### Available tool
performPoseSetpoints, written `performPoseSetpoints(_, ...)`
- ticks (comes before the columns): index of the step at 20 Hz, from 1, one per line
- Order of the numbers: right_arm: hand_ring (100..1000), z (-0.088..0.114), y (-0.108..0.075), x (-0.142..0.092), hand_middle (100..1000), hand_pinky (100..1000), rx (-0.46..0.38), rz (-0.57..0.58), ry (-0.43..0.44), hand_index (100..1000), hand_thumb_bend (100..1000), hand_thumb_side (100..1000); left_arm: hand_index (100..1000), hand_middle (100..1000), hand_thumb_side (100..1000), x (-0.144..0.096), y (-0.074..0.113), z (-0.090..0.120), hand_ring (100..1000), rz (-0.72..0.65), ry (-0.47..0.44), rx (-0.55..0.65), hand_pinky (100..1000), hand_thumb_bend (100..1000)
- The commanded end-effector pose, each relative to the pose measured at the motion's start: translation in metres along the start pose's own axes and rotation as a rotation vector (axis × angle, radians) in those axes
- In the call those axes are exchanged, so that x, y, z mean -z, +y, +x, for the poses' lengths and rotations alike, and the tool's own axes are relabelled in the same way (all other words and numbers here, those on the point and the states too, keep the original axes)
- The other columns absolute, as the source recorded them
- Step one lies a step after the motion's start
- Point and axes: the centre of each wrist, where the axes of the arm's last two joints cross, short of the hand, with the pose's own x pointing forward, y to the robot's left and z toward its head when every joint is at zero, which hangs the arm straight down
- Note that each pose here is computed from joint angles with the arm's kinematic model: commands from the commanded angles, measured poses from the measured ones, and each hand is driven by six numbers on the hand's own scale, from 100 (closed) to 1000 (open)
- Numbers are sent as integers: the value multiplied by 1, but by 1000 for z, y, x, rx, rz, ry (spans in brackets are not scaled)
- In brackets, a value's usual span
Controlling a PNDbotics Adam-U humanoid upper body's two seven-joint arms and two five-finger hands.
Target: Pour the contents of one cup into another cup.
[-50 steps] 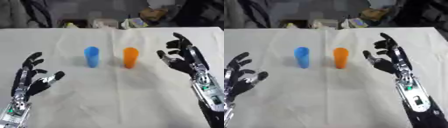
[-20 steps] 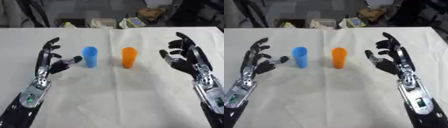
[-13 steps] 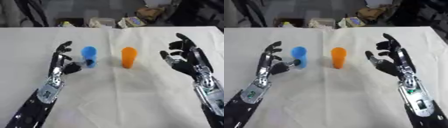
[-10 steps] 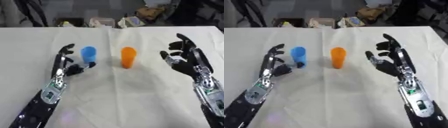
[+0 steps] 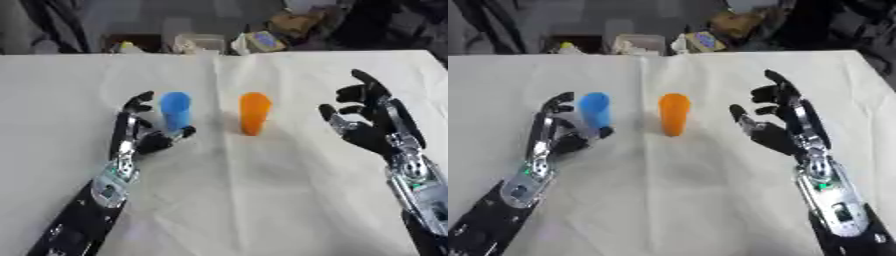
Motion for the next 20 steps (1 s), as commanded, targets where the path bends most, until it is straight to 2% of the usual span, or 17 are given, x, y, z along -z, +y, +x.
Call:
performPoseSetpoints(1, 736, 12, -4, 6, 670, 659, -6, 0, -45, 963, 441, 270, 863, 773, 392, 9, 0, 13, 758, 5, -39, -21, 543, 1000)
performPoseSetpoints(8, 736, 12, -3, 6, 670, 659, -6, 2, -45, 963, 438, 270, 876, 804, 415, 11, 1, 16, 775, -17, -52, -22, 551, 1000)
performPoseSetpoints(14, 736, 12, -3, 6, 670, 659, -3, 4, -46, 962, 437, 269, 875, 804, 415, 17, 1, 26, 774, -44, -80, -18, 550, 1000)
performPoseSetpoints(20, 736, 12, -2, 7, 670, 660, -2, 6, -46, 962, 435, 271, 874, 792, 404, 18, -1, 27, 758, -81, -76, -12, 527, 1000)
